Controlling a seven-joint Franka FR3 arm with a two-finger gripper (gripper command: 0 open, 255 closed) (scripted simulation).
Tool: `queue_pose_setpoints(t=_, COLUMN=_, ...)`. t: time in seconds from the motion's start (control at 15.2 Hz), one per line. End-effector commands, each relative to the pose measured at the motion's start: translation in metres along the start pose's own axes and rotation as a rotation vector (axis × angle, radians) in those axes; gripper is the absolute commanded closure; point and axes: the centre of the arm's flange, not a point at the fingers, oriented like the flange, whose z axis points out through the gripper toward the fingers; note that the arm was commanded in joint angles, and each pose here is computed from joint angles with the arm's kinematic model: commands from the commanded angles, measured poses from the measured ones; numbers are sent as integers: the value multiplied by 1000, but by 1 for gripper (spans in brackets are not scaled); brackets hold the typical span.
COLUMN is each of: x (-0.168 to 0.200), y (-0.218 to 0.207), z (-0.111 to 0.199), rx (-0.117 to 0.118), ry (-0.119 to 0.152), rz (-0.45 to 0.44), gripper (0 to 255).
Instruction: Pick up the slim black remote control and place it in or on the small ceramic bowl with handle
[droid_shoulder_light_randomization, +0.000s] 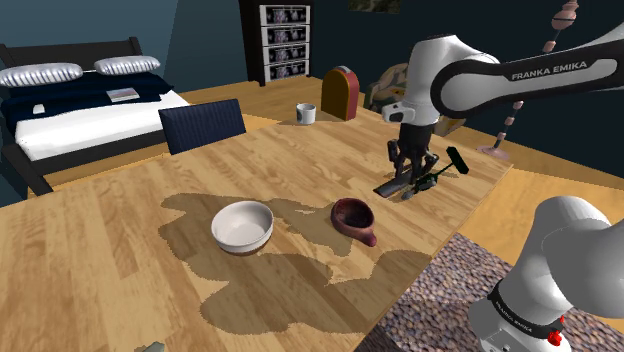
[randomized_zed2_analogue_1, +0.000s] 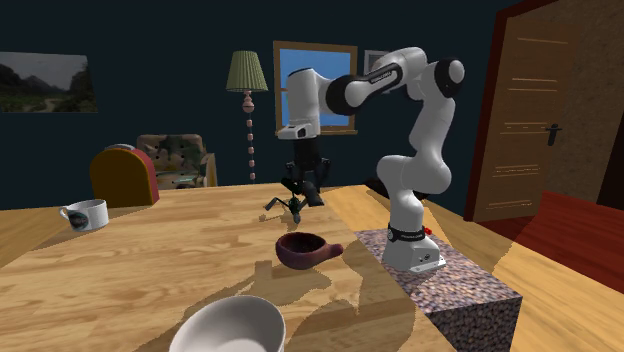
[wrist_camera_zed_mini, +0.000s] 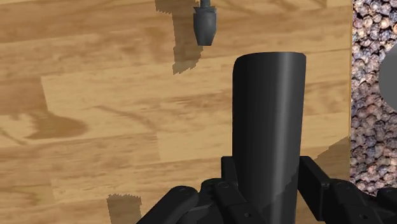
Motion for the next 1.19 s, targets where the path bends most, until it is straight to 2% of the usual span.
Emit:
queue_pose_setpoints(t=0.0, x=22, y=7, z=-1, rx=0, ry=1, rz=1, gripper=255)
queue_pose_setpoints(t=0.53, x=116, y=44, z=0, rx=0, ry=1, rz=1, gripper=255)
queue_pose_setpoints(t=1.12, x=116, y=48, z=48, rx=0, ry=1, rz=1, gripper=255)
